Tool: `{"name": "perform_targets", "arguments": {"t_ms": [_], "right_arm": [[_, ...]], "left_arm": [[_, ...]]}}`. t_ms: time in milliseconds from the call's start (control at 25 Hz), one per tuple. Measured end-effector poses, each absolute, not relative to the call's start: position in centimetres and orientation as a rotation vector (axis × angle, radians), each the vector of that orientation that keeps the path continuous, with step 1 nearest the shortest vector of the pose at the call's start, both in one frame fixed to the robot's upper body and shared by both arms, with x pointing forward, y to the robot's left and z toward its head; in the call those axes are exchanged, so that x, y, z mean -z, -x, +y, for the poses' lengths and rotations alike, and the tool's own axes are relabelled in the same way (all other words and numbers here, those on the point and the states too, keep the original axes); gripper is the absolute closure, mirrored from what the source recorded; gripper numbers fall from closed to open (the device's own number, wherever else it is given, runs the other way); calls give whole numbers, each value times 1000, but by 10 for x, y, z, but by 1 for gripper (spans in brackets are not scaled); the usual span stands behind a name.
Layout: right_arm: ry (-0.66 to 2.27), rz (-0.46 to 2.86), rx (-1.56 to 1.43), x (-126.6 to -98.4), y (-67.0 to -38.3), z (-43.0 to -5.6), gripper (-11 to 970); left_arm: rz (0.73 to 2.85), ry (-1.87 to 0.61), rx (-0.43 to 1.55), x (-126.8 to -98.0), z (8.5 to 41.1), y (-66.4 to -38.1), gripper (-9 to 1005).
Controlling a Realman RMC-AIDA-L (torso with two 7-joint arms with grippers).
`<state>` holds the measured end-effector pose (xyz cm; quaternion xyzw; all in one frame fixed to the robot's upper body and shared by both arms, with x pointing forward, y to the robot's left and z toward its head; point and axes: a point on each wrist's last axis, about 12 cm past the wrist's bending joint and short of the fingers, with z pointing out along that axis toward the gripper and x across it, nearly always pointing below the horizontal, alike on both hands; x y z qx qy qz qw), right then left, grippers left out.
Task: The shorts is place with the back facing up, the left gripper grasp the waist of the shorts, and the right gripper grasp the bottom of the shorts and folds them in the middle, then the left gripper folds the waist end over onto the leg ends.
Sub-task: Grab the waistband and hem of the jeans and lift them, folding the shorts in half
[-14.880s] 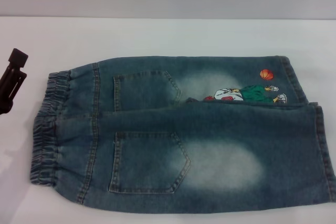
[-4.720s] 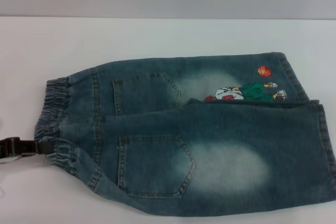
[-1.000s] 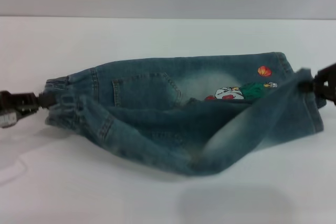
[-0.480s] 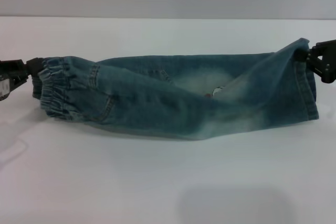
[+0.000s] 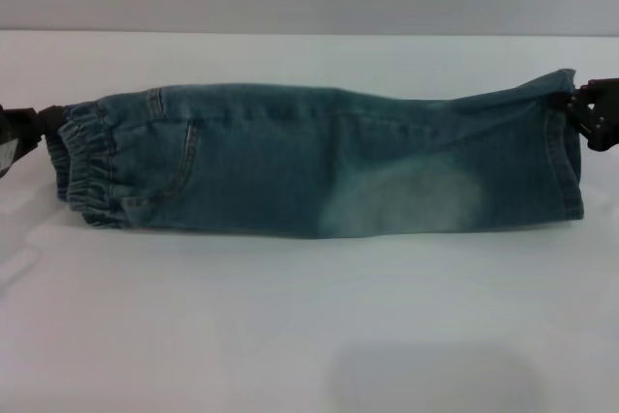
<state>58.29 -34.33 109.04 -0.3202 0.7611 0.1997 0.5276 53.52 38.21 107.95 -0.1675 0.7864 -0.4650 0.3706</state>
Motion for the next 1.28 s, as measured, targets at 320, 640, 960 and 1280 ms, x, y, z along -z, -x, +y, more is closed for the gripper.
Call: {"name": "perform_targets", "arguments": {"t_ms": [320, 640, 960, 1280], "right_arm": [[686, 1886, -441, -1081, -586, -348, 927], [634, 1933, -369, -1071, -597, -338, 920], [661, 1951, -324, -1069, -613, -315, 913], [669, 1988, -275, -1060, -617, -303, 907]], "left_arm": [[2009, 420, 1154, -1080, 378, -545, 824], [2007, 421, 1141, -1077, 374, -545, 817], [2005, 407, 1130, -1075, 368, -549, 811], [2001, 343, 1092, -1075, 362, -553, 804]]}}
